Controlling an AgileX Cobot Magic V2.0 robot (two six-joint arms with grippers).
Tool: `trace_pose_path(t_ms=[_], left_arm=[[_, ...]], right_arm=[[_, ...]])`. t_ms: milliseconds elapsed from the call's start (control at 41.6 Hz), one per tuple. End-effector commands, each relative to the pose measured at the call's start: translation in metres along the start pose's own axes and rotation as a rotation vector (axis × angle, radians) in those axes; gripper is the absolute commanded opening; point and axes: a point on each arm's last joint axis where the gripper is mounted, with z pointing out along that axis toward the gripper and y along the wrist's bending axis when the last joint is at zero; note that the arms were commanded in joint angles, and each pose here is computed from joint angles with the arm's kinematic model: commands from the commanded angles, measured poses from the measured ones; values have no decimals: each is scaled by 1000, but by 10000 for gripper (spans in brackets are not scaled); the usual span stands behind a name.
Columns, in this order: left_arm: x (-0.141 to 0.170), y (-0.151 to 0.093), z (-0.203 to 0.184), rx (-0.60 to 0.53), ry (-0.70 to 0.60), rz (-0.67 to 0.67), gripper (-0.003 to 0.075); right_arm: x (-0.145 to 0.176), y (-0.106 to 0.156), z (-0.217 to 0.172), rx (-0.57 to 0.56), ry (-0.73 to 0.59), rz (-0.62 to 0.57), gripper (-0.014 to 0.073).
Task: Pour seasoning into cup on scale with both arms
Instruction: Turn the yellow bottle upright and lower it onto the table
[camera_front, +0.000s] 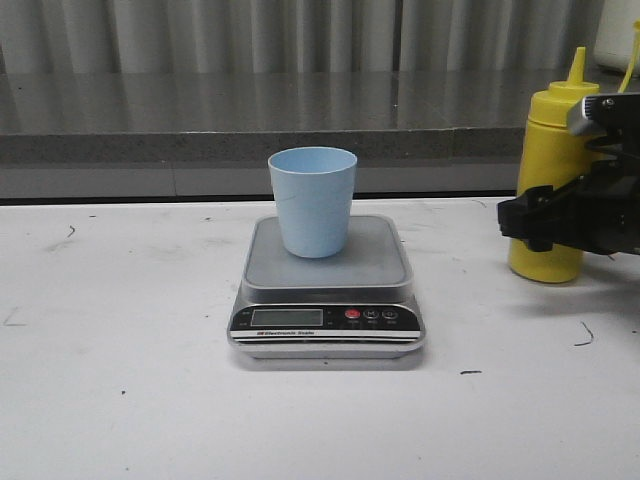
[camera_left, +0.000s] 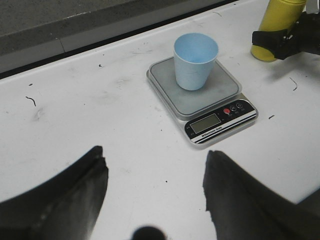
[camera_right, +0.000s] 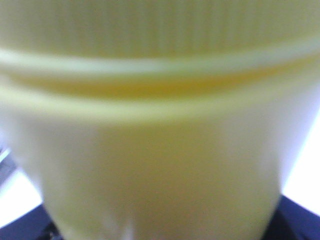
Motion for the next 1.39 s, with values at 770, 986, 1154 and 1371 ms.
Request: trace_pose_path(t_ms=[770, 986, 1154, 1371], left_arm=[[-12, -1, -6, 12, -95, -9, 418], [-12, -1, -6, 12, -95, -9, 418], [-12, -1, -6, 12, -95, -9, 418], [-12, -1, -6, 12, -95, -9, 418]], right_arm=[[-25, 3, -21, -1, -115, -32, 602], [-28, 9, -49, 0, -97, -31, 602], [-37, 14, -72, 17, -3, -40, 602], [-64, 18, -107, 93, 213, 26, 602]])
